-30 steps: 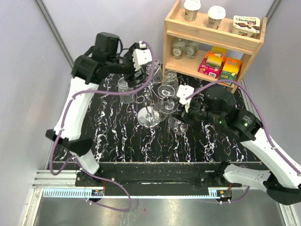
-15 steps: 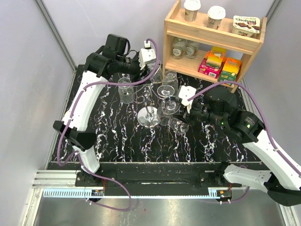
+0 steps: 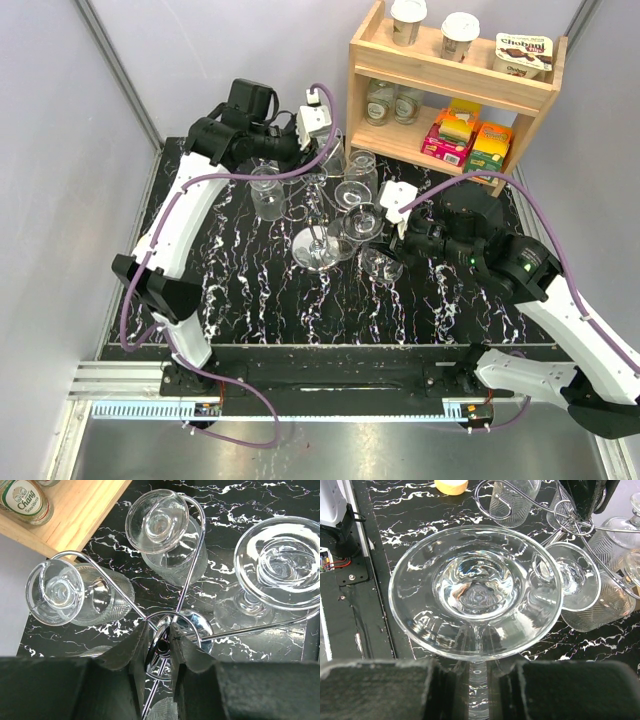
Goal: Place the wine glass upside down on the wine glass rack
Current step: Adjust the wine rack at the center of the board.
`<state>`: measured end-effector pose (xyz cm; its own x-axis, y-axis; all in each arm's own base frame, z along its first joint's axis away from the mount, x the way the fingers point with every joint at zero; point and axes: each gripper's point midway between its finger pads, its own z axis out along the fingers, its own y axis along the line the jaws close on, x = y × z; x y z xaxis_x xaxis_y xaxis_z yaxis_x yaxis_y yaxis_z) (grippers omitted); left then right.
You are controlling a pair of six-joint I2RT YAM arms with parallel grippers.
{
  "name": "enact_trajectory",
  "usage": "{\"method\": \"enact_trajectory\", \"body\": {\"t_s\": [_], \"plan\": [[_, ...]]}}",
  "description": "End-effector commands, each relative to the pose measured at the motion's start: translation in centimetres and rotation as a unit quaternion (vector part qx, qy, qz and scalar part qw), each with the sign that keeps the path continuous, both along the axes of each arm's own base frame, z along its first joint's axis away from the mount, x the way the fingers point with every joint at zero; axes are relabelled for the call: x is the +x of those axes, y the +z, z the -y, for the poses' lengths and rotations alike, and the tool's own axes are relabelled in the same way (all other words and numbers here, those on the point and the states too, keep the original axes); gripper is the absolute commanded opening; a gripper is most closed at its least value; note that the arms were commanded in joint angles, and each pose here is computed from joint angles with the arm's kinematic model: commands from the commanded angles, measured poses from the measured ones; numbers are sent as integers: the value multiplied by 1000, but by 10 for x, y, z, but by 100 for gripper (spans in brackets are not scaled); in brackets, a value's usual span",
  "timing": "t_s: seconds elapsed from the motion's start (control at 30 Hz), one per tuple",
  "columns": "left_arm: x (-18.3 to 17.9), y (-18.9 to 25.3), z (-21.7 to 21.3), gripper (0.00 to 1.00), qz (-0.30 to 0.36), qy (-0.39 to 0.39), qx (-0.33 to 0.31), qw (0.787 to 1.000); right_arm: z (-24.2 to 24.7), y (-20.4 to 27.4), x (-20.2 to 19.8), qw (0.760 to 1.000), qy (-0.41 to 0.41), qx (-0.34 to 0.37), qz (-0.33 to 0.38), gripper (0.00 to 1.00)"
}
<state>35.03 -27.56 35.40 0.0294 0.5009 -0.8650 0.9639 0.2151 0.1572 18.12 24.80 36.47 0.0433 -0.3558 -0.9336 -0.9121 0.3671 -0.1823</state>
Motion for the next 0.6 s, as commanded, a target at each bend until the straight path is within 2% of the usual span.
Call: {"method": "enact_trajectory", "body": {"t_s": [0.0, 0.07, 0.37, 0.57], "plan": [[-10, 31, -3, 21, 32, 4, -33, 999, 1, 26, 2, 999, -1, 35, 36, 0], [-11, 31, -3, 20, 28, 8, -36, 999, 0, 25, 2, 999, -1, 35, 34, 0], [-7, 27, -8, 0, 8, 57, -42, 997, -1, 25, 4, 999, -2, 33, 32, 0], [-7, 29, -9, 0, 10, 105, -56, 993, -2, 25, 6, 999, -4, 33, 31, 0]]}}
